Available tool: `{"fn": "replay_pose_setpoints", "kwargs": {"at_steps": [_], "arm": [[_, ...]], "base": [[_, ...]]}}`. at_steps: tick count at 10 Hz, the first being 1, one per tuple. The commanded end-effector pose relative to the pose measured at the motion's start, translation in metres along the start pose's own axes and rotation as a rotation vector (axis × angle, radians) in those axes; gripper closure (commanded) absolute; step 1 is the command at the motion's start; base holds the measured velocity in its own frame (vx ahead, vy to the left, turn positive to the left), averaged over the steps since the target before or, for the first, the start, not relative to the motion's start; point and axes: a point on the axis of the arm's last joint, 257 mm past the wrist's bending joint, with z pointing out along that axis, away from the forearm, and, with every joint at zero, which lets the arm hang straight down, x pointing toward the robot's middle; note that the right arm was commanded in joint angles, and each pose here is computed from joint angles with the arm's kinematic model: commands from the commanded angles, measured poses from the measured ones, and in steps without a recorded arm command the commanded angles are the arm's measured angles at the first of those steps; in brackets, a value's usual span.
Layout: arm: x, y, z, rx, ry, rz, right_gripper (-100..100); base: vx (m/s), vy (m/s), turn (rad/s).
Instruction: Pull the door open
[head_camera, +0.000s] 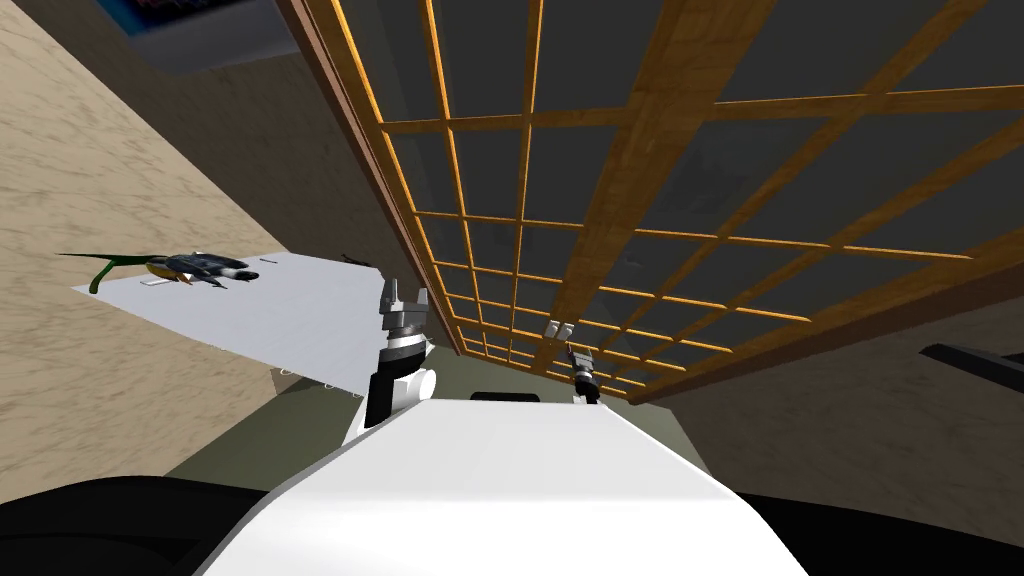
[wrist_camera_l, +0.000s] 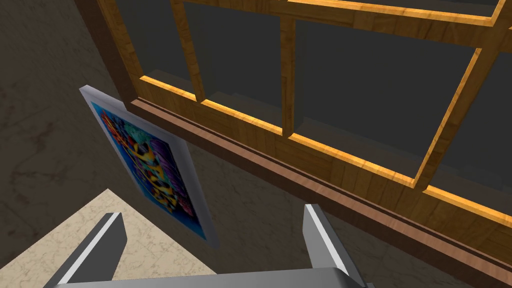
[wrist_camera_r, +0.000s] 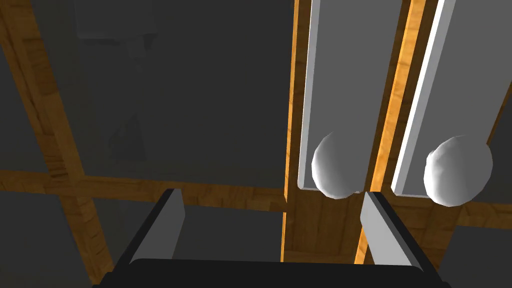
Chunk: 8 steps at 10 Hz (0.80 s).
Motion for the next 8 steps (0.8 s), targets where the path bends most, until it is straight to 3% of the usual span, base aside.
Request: {"fn": "replay_pose_setpoints", "kwargs": {"at_steps": [1, 2, 3, 4, 8], "arm": [[-0.0116, 0.0153, 0.0104, -0.022, -0.027, 0.01, -100], [-0.0183, 0.0246, 0.0165, -0.034, -0.042, 0.016, -100], [-0.0127, 0.0173, 0.0119, -0.026, -0.032, 0.011, -100], [-0.0127, 0.0173, 0.0119, -0.026, -0.032, 0.011, 100], [-0.0127, 0.0173, 0.0119, -0.026, -0.032, 0.011, 100]], "base": [[0.225, -0.03, 0.105], [0.199, -0.043, 0.096], [0.082, -0.022, 0.024], [-0.006, 0.007, -0.003], [-0.019, 0.012, 0.005]]}}
